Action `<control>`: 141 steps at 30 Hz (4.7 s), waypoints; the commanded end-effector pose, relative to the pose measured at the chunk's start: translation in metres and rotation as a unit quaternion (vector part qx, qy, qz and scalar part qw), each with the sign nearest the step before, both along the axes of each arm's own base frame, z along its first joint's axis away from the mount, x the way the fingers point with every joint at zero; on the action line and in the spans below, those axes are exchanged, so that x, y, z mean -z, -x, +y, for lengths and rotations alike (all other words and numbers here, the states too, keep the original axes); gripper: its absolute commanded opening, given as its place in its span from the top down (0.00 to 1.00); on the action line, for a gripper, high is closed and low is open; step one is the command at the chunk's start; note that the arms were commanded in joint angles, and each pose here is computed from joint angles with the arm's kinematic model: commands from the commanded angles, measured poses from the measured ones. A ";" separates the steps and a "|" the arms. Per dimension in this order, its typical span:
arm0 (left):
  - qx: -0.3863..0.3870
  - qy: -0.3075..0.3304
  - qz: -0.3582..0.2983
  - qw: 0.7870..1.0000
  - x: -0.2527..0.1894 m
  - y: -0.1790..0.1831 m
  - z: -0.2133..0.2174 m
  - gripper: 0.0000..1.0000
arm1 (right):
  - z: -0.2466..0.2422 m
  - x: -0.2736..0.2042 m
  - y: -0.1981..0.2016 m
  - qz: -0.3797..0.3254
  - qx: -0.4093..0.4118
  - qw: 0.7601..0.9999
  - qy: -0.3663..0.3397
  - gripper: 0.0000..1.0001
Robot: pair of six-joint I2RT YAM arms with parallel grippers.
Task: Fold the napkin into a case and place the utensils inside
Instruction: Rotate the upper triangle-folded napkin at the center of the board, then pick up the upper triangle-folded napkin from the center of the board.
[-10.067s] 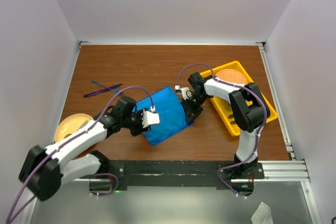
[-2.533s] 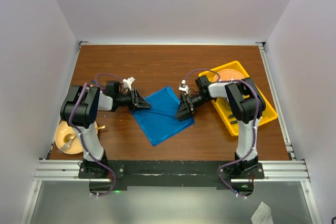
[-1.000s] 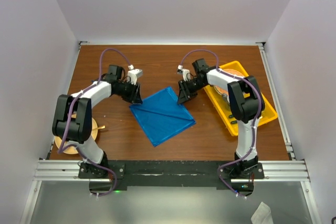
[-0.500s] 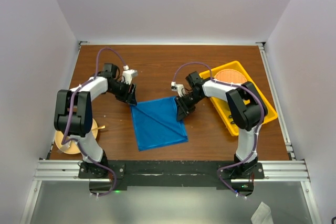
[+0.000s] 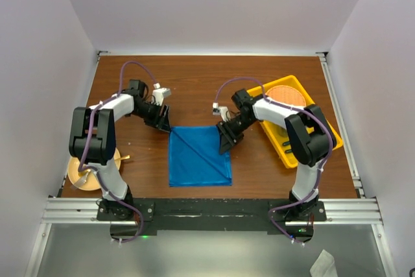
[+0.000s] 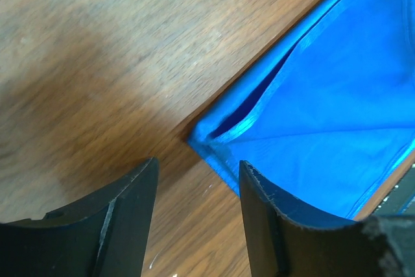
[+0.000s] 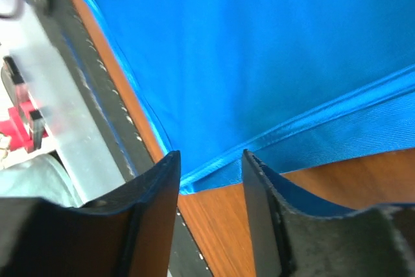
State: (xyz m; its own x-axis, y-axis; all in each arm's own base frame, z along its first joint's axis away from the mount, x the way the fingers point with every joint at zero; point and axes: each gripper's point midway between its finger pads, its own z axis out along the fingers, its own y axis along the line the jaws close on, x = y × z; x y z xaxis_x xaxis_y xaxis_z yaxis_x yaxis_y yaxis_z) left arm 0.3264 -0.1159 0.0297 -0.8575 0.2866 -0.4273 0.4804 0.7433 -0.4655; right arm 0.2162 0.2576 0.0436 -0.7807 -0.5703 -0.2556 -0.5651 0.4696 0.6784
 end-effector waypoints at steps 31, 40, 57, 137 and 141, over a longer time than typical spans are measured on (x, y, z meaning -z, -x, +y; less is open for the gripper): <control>-0.008 0.054 0.002 0.999 0.004 -0.030 -0.015 0.64 | -0.008 0.025 -0.119 0.044 0.089 0.995 -0.017 0.40; -0.013 0.053 0.003 0.998 0.006 -0.028 -0.015 0.66 | 0.000 0.022 -0.119 0.072 0.089 0.993 -0.037 0.58; 0.215 0.122 -0.205 0.947 -0.069 -0.043 -0.108 0.48 | 0.002 0.008 -0.125 0.064 0.097 0.992 -0.048 0.67; 0.276 0.146 -0.205 0.928 -0.047 -0.025 -0.148 0.51 | 0.023 -0.009 -0.117 0.041 0.056 0.993 -0.096 1.00; 0.252 0.137 -0.193 0.938 -0.058 -0.036 -0.098 0.42 | 0.024 -0.019 -0.111 -0.003 0.013 0.995 -0.096 1.00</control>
